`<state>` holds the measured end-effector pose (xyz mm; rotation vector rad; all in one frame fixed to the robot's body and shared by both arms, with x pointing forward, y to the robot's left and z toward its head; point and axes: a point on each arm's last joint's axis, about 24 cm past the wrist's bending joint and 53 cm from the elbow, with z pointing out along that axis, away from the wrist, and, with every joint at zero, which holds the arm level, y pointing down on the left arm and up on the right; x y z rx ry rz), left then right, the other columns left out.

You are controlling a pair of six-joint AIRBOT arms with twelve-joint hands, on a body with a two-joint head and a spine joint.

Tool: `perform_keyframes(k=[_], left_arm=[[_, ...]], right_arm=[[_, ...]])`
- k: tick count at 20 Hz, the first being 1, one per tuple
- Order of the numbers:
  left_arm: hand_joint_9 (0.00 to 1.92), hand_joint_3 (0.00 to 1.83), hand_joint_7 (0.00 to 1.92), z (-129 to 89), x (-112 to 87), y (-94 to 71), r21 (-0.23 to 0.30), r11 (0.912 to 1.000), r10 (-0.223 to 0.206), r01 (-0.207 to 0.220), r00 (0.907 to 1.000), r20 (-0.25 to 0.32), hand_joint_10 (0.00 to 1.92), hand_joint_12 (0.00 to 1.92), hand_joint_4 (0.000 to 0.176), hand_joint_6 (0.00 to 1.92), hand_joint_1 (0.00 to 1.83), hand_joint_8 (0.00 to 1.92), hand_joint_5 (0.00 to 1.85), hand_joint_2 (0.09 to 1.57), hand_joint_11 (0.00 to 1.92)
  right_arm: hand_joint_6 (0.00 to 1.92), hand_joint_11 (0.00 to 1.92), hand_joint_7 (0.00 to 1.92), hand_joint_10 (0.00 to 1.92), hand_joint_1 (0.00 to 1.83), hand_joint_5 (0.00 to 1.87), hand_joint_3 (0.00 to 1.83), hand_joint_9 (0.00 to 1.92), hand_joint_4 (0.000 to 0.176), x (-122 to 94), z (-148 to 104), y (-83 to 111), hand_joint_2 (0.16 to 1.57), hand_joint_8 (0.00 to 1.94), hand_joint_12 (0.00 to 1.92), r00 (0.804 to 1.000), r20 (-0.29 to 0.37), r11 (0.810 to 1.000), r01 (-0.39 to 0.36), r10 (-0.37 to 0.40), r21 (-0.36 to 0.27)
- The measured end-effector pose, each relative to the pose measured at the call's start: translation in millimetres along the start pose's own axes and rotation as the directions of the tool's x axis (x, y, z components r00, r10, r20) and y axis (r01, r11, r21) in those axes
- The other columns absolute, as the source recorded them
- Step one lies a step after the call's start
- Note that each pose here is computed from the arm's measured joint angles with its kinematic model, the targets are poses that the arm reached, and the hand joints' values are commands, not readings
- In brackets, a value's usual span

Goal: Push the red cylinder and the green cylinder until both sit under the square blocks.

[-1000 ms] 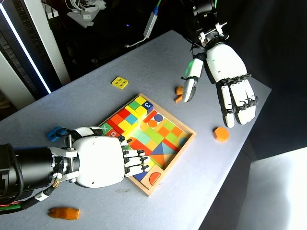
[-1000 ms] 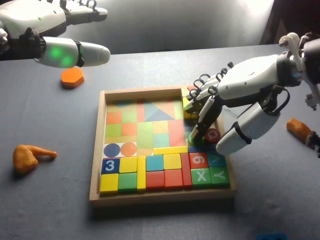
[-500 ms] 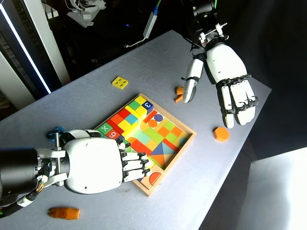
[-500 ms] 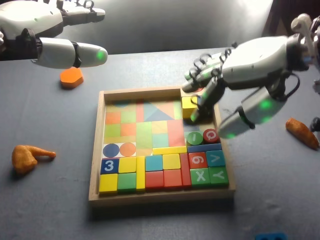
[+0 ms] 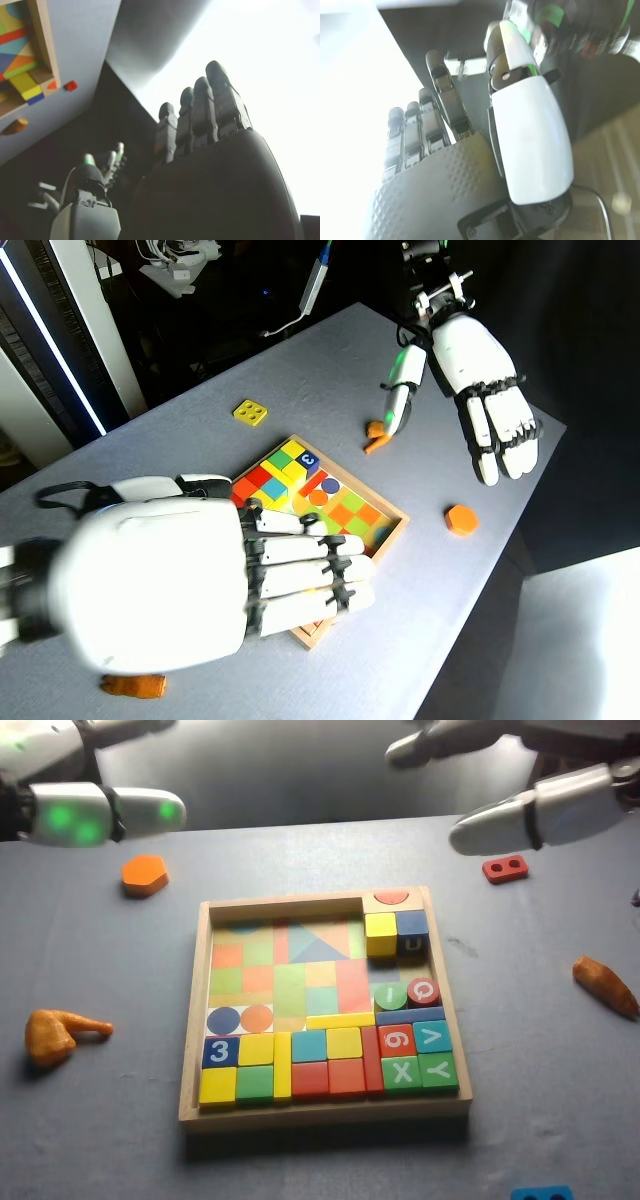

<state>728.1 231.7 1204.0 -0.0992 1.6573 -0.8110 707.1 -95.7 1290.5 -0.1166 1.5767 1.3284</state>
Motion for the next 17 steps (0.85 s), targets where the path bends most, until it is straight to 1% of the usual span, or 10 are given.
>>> perform_keyframes(k=[2,3,5,6,7,8,10,12,14,17], left_arm=[[0.00,0.00,0.04,-15,-9.7,-12.0,0.052,0.9986,-0.016,0.013,0.9984,0.054,0.00,0.01,0.159,0.00,0.03,0.01,0.03,1.17,0.03],[0.00,0.00,0.03,-22,-11.9,-15.7,0.069,0.9973,-0.028,0.023,0.9972,0.070,0.00,0.04,0.173,0.00,0.04,0.00,0.06,1.12,0.06],[0.00,0.01,0.02,-33,-15.9,-21.4,0.096,0.9948,-0.043,0.034,0.9945,0.095,0.00,0.06,0.138,0.00,0.07,0.00,0.07,1.14,0.09],[0.00,0.00,0.04,-43,-22.6,-26.2,0.123,0.9914,-0.059,0.043,0.9902,0.127,0.00,0.06,0.128,0.00,0.04,0.00,0.04,1.18,0.04],[0.02,0.01,0.07,-50,-27.2,-28.8,0.139,0.9892,-0.069,0.048,0.9869,0.146,0.00,0.16,0.146,0.00,0.05,0.00,0.04,1.18,0.01],[0.03,0.00,0.06,-59,-31.7,-31.0,0.155,0.9861,-0.086,0.059,0.9816,0.171,0.00,0.25,0.170,0.00,0.06,0.00,0.05,1.16,0.00],[0.07,0.01,0.05,-77,-38.5,-34.3,0.185,0.9802,-0.110,0.071,0.9725,0.205,0.01,0.39,0.139,0.00,0.01,0.00,0.06,1.23,0.00],[0.11,0.01,0.06,-95,-44.0,-34.4,0.208,0.9735,-0.145,0.094,0.9596,0.241,0.02,0.40,0.154,0.00,0.05,0.00,0.06,1.24,0.00],[0.12,0.00,0.07,-107,-50.6,-35.5,0.228,0.9678,-0.170,0.107,0.9462,0.276,0.01,0.28,0.132,0.00,0.18,0.00,0.03,1.23,0.00],[0.12,0.00,0.12,-129,-60.4,-47.9,0.289,0.9519,-0.199,0.102,0.9229,0.329,0.00,0.29,0.142,0.00,0.31,0.00,0.05,1.22,0.00]], right_arm=[[0.00,0.00,0.02,0.00,0.42,0.15,0.00,0.00,0.079,-9,-17,-11.3,1.16,0.00,0.26,0.995,0.076,0.998,-0.068,0.068,-0.006],[0.00,0.00,0.04,0.00,0.44,0.17,0.00,0.00,0.065,-15,-25,-14.4,1.18,0.00,0.08,0.988,0.116,0.995,-0.101,0.102,-0.013],[0.00,0.00,0.03,0.00,0.50,0.13,0.00,0.00,0.063,-28,-42,-14.6,1.18,0.01,0.01,0.970,0.186,0.988,-0.147,0.154,-0.050],[0.00,0.00,0.04,0.00,0.48,0.12,0.00,0.00,0.139,-34,-57,-13.0,1.17,0.01,0.00,0.955,0.231,0.982,-0.170,0.186,-0.085],[0.00,0.00,0.01,0.00,0.37,0.05,0.00,0.00,0.164,-36,-65,-12.8,1.14,0.00,0.00,0.948,0.251,0.979,-0.176,0.196,-0.099],[0.00,0.00,0.00,0.00,0.39,0.03,0.00,0.00,0.130,-37,-75,-16.5,1.15,0.00,0.00,0.936,0.276,0.975,-0.194,0.217,-0.109],[0.00,0.01,0.00,0.00,0.33,0.00,0.00,0.00,0.097,-40,-90,-20.9,1.16,0.00,0.00,0.909,0.326,0.964,-0.228,0.261,-0.138],[0.00,0.04,0.00,0.00,0.39,0.00,0.00,0.00,0.097,-45,-104,-18.7,1.10,0.00,0.02,0.883,0.370,0.955,-0.239,0.288,-0.175],[0.00,0.05,0.00,0.00,0.34,0.00,0.00,0.00,0.088,-48,-114,-14.6,1.16,0.00,0.03,0.873,0.392,0.953,-0.229,0.291,-0.196],[0.00,0.00,0.00,0.00,0.14,0.00,0.00,0.01,0.097,-58,-130,1.9,1.20,0.00,0.43,0.862,0.427,0.954,-0.185,0.274,-0.238]])
